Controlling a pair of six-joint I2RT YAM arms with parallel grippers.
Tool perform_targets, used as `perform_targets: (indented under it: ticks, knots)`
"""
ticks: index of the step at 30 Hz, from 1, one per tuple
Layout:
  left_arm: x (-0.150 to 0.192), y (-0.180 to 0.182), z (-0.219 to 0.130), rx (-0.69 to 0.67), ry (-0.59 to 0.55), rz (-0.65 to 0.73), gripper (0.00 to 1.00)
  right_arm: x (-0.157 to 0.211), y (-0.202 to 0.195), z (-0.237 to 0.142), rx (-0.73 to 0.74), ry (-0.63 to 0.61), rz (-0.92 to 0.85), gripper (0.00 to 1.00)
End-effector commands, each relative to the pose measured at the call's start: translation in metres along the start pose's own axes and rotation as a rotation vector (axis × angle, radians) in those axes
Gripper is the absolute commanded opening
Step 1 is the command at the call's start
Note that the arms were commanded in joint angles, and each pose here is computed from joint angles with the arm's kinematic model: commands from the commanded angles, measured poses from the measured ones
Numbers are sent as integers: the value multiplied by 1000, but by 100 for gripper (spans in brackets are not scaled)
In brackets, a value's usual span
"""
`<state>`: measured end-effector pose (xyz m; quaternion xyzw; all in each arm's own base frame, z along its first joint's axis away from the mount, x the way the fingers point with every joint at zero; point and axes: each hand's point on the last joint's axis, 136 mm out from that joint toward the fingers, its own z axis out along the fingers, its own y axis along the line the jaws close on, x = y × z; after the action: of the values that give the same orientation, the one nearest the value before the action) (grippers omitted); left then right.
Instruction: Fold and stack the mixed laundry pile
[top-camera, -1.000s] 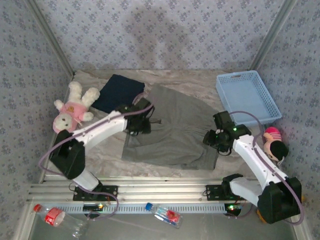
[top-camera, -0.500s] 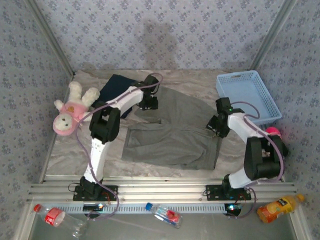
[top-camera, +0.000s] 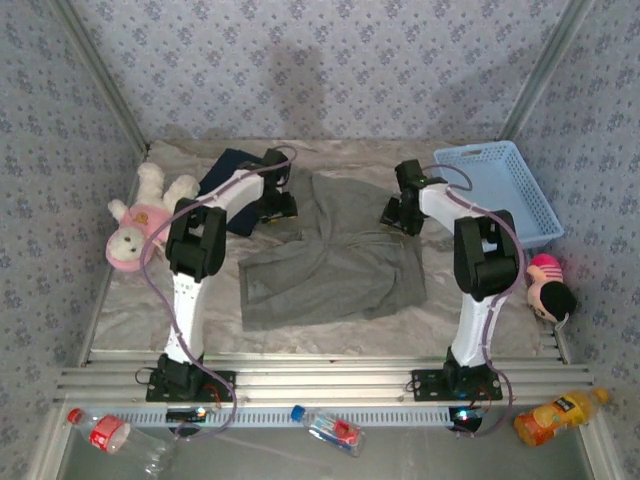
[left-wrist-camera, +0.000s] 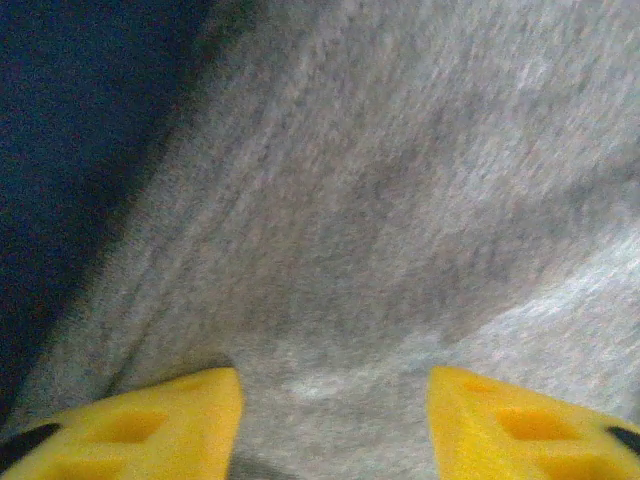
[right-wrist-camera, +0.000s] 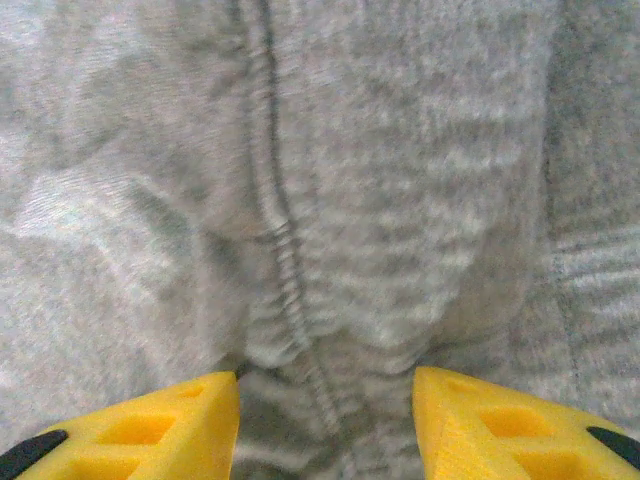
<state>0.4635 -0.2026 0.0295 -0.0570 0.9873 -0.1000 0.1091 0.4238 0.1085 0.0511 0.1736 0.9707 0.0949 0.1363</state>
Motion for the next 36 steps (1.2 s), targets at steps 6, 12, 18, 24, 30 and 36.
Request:
perform_targets:
  ticks: [6,12,18,24,30,36]
  knots:
    - [7,-15,-71,66,-41,32,100,28,-41,-77,73,7,-13,66]
    - [35,-23,-124,172,-119,-3,100,101,-81,-113,78,25,1,85]
    - [86,-11,-130,209,-120,-46,100,167,-96,-107,-32,46,180,78]
    - [155,7,-109,197,-33,-87,100,183,-102,-77,-116,-3,372,68]
    - [205,30,-111,180,-13,-137,100,161,-81,-58,-188,-25,378,65]
    - [244,62,-114,152,6,-171,100,153,-83,-49,-126,-12,319,53]
